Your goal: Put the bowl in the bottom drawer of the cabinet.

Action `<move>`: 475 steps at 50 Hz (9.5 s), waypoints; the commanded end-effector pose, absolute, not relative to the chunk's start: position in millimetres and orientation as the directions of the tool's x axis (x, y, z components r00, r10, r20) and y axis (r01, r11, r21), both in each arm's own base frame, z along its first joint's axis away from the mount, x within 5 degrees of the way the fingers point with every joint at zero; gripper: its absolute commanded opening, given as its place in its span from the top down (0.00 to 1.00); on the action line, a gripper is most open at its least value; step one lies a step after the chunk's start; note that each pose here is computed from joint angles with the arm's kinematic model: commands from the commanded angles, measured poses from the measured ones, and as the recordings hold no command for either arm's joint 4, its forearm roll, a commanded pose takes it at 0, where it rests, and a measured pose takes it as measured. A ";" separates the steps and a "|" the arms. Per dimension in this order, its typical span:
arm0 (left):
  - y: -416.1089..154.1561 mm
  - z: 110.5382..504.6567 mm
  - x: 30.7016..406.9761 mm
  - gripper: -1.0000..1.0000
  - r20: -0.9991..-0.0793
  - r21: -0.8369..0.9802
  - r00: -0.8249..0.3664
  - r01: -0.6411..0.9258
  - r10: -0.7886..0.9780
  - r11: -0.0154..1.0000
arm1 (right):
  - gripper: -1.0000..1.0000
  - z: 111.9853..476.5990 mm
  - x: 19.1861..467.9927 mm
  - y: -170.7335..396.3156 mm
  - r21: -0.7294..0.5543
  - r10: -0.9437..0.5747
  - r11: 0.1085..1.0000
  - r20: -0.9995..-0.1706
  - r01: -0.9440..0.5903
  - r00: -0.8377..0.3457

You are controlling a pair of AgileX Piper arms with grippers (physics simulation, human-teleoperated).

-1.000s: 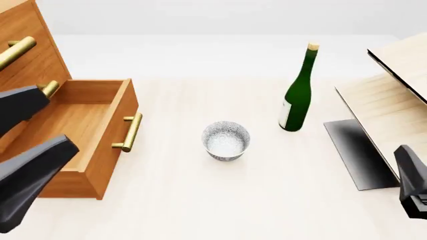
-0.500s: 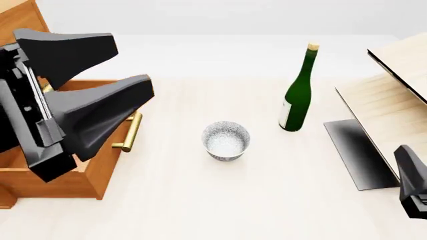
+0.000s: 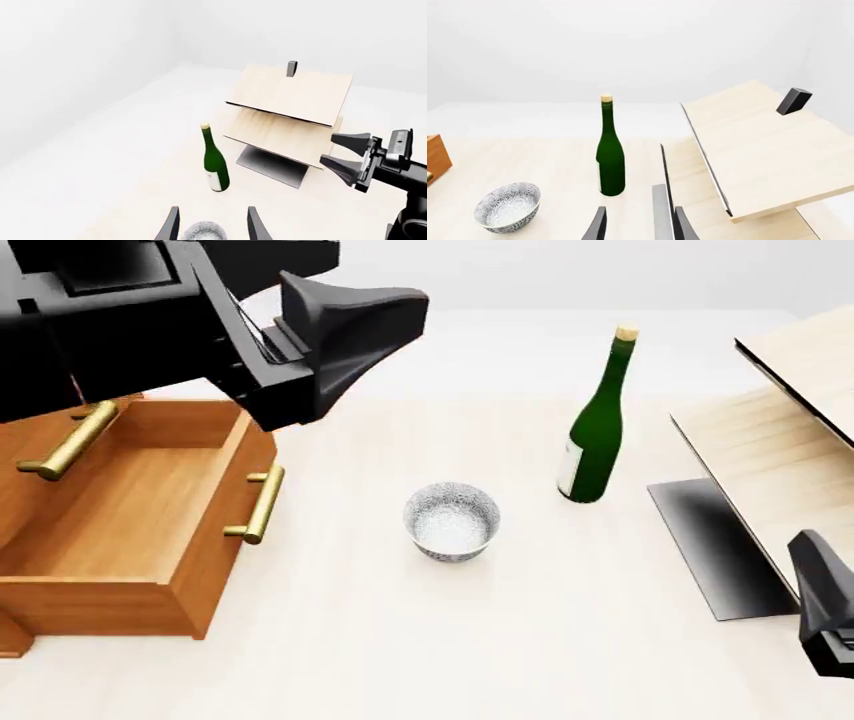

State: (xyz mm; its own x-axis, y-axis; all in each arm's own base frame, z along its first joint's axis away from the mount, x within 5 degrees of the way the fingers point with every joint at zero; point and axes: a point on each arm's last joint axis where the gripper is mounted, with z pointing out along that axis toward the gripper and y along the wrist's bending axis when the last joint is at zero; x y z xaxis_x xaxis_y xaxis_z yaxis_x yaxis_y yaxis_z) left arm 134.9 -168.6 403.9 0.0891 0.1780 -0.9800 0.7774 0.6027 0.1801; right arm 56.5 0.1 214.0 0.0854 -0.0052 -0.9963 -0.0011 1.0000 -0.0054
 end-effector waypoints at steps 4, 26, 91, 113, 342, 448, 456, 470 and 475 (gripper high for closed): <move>-206.3 415.4 160.3 0.00 -0.953 0.206 0.034 0.801 0.301 0.563 | 0.00 214.0 56.5 0.1 -0.005 -0.005 1.000 -0.996 -0.001 0.085; -250.2 396.2 199.3 0.00 -0.908 0.144 -0.119 0.811 0.401 0.567 | 0.00 214.0 56.5 0.1 -0.005 -0.005 1.000 -0.996 -0.001 0.085; -292.1 314.4 282.2 0.00 -0.727 0.115 -0.352 0.784 0.590 0.610 | 0.00 214.0 56.5 0.1 -0.005 -0.005 1.000 -0.996 -0.001 0.085; -322.0 264.7 280.2 0.00 -0.657 0.073 -0.406 0.804 0.635 0.590 | 0.00 214.0 56.5 0.1 -0.006 -0.006 1.000 -0.996 -0.001 0.085; -287.8 245.9 291.7 1.00 -0.706 0.034 -0.469 0.726 0.531 0.687 | 0.00 214.0 56.5 0.1 -0.006 -0.005 1.000 -0.996 -0.001 0.085; -86.2 309.1 250.3 1.00 -0.798 0.037 -0.553 0.352 0.240 0.935 | 0.00 214.0 56.5 0.1 -0.006 -0.006 1.000 -0.996 -0.001 0.085; -77.2 309.9 246.3 1.00 -0.804 0.035 -0.553 0.324 0.219 0.946 | 0.00 214.0 56.5 0.1 -0.006 -0.005 1.000 -0.996 -0.001 0.085; -64.5 306.5 243.0 1.00 -0.810 0.028 -0.556 0.276 0.184 0.961 | 0.00 214.0 56.5 0.1 -0.005 -0.005 1.000 -0.996 -0.001 0.085; -59.2 305.4 242.7 1.00 -0.814 0.025 -0.557 0.254 0.167 0.967 | 0.00 214.0 56.5 0.1 -0.006 -0.006 1.000 -0.996 -0.001 0.085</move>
State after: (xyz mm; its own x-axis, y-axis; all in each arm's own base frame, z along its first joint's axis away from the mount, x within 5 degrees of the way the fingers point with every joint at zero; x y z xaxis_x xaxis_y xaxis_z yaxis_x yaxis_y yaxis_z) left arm 245.0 -68.7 305.3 -0.5645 0.1872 -0.8039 0.2870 0.9577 0.0215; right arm 56.5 0.1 214.0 0.0853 -0.0053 -0.9963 -0.0011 1.0000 -0.0054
